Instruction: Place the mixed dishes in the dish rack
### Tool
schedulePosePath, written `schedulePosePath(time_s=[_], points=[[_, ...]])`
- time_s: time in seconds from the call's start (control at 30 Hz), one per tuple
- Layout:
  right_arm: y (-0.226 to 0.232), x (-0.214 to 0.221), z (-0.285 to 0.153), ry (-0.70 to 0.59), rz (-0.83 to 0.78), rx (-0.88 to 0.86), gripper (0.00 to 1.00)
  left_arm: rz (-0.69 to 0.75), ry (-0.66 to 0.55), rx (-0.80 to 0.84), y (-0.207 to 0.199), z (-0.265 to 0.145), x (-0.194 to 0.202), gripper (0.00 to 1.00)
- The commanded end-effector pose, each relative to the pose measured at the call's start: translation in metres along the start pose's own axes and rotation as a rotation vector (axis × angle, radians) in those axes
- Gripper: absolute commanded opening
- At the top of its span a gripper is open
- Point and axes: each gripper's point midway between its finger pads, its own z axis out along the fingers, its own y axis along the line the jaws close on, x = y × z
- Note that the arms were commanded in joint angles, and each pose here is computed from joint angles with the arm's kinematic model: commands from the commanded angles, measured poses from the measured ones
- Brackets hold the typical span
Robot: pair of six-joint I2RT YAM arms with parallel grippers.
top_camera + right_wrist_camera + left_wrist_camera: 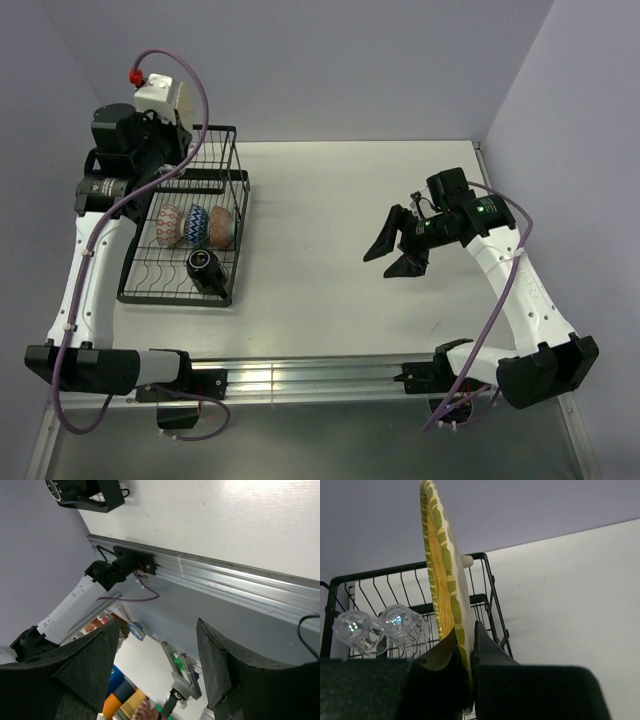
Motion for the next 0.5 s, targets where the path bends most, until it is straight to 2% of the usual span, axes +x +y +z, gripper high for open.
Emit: schedulePosePath(time_s=[0.0, 0.1, 0.47], points=[[-0.006, 0.0, -0.011, 0.002, -0.042, 0.042, 0.7, 0.005, -0.195, 0.093, 0.002, -0.004, -0.048, 0.0], [-0.01, -0.001, -0.012, 0.012, -0.048, 0.063, 0.7, -0.062, -0.203, 0.109, 0.008, 0.002, -0.048, 0.0], [-0.014, -0.006, -0.008, 0.026, -0.043, 0.068, 0.69, -0.135, -0.159, 0.173, -0.003, 0.021, -0.017, 0.0]])
